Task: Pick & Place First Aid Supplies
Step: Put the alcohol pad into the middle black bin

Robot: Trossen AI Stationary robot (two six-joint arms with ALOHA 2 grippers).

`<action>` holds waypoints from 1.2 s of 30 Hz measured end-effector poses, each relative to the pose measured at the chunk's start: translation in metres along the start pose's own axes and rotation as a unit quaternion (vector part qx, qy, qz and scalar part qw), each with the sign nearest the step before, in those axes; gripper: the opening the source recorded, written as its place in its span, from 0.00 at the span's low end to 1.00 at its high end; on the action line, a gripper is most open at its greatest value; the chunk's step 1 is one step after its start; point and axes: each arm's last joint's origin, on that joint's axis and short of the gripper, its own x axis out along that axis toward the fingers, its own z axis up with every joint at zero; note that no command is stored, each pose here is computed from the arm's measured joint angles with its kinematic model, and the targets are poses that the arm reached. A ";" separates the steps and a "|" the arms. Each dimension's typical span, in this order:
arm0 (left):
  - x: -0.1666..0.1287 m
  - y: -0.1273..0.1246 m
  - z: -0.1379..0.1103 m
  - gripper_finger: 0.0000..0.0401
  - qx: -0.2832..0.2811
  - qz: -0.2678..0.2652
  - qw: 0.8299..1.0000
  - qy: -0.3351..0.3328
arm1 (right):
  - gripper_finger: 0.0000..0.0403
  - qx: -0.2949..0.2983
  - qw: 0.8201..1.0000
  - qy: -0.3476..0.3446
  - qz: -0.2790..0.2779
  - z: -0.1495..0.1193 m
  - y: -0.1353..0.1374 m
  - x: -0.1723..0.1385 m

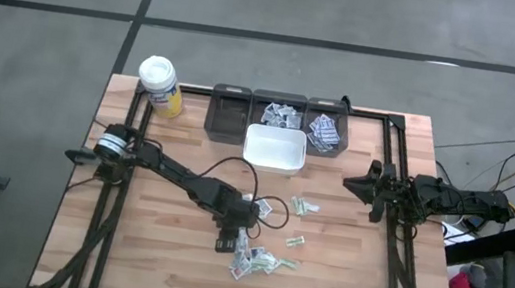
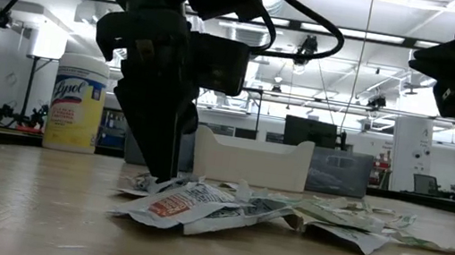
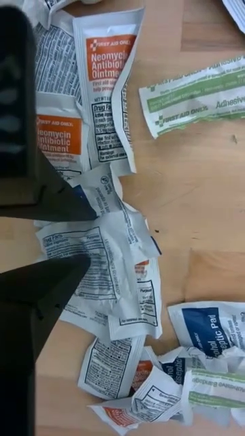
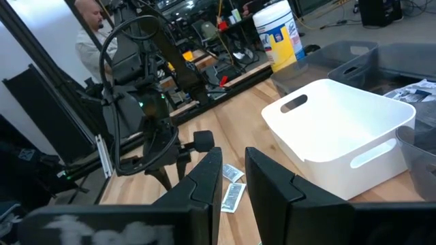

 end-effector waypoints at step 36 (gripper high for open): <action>-0.070 -0.022 0.046 0.00 0.277 -0.044 0.933 -0.224 | 0.16 0.000 1.000 0.000 0.000 0.000 0.000 0.000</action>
